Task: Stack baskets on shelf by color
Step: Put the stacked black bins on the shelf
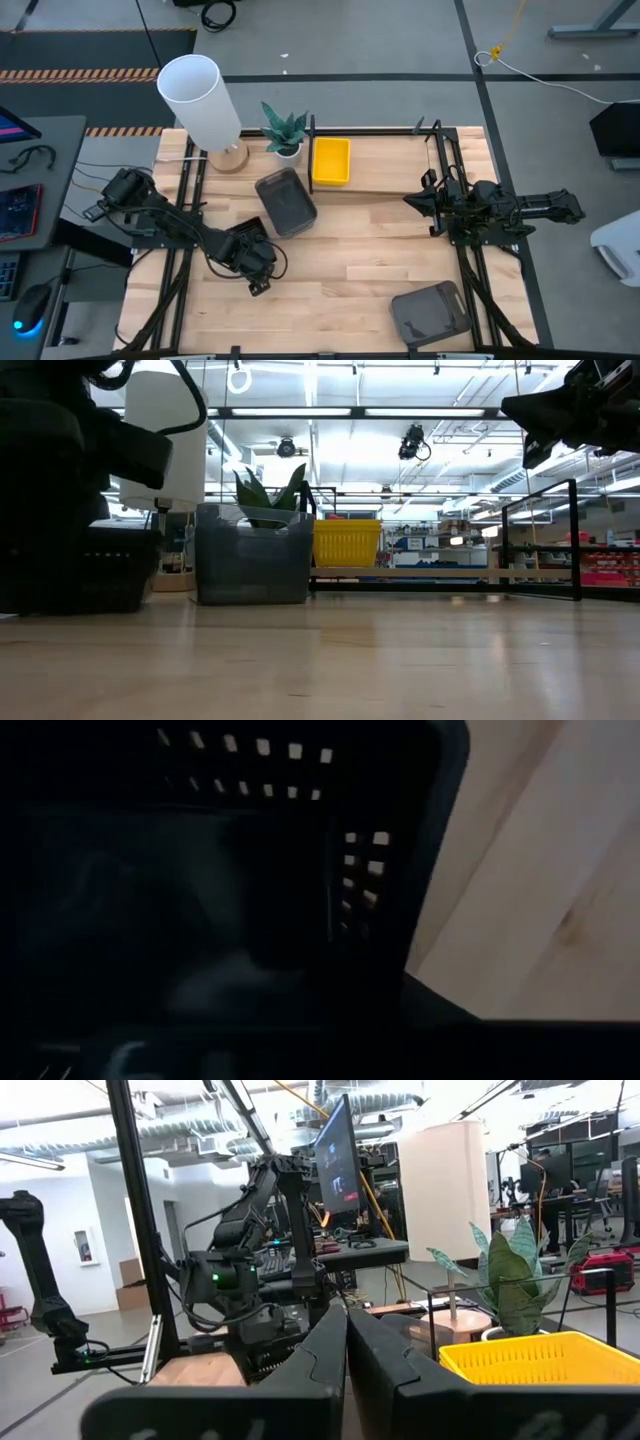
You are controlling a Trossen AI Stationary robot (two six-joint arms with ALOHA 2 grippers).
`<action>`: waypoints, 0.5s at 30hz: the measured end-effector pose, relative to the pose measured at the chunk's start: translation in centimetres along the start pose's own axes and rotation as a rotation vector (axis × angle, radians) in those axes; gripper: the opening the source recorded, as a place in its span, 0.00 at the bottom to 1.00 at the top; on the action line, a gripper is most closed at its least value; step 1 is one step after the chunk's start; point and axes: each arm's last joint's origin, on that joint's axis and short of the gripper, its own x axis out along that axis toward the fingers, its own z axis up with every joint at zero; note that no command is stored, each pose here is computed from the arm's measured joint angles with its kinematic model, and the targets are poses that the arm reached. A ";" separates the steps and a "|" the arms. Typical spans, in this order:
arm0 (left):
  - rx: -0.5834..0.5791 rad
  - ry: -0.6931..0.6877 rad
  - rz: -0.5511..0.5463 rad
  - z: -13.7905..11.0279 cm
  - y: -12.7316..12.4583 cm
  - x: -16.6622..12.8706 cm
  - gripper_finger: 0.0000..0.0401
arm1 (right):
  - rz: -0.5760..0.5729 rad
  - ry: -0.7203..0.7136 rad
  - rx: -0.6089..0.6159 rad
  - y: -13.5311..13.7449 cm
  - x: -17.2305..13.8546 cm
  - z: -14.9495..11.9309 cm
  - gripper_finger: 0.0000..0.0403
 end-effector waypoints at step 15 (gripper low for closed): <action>0.193 0.095 -0.416 5.5 -7.0 -11.4 0.03 | -0.001 0.000 0.000 0.0 0.0 0.0 0.05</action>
